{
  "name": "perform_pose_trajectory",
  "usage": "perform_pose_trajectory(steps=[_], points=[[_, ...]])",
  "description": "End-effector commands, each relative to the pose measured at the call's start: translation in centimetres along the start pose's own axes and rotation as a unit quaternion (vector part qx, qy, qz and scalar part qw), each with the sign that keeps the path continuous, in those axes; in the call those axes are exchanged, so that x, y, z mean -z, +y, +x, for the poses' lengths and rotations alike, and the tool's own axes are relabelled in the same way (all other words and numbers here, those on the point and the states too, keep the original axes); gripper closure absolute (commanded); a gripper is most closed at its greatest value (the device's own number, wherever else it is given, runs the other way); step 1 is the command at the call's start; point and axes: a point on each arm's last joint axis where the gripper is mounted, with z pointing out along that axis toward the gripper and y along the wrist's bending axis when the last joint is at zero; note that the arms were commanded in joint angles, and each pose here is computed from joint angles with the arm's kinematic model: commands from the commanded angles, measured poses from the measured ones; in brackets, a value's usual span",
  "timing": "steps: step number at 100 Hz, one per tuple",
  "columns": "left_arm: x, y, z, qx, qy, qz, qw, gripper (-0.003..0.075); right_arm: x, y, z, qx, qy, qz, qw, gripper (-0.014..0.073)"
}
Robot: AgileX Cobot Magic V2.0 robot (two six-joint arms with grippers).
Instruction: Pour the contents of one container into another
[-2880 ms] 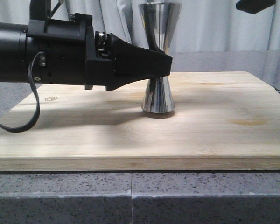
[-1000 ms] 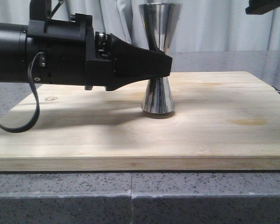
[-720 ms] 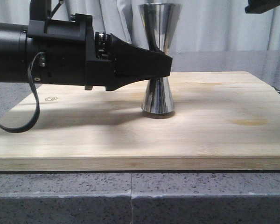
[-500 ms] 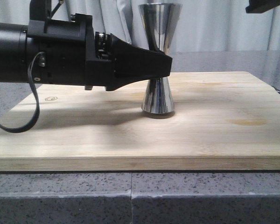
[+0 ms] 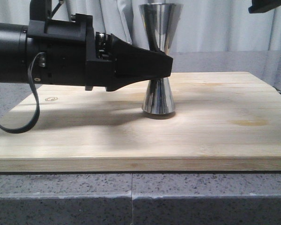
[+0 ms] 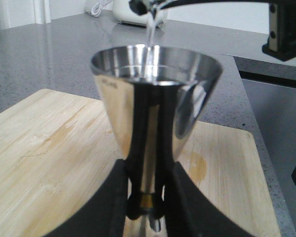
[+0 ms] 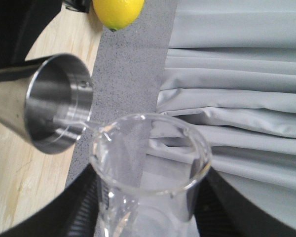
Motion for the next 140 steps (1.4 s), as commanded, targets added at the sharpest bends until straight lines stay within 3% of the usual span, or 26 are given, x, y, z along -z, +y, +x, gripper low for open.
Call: perform_pose_trajectory(steps=[1,101,140], points=[[0.26,-0.37,-2.97,-0.018,-0.068,0.011,0.997,0.0739,0.87,-1.79,-0.19,0.013,-0.019,0.043,0.999,0.0463],[0.26,-0.39,-2.96,-0.019,-0.068,0.012,0.997,0.0739,0.88,-1.9,-0.23,0.027,-0.02,0.05,0.998,0.0463],[0.26,-0.4,-2.97,-0.019,-0.068,0.012,0.997,0.0739,0.87,-1.7,-0.38,-0.027,-0.031,0.037,0.998,0.0463]])
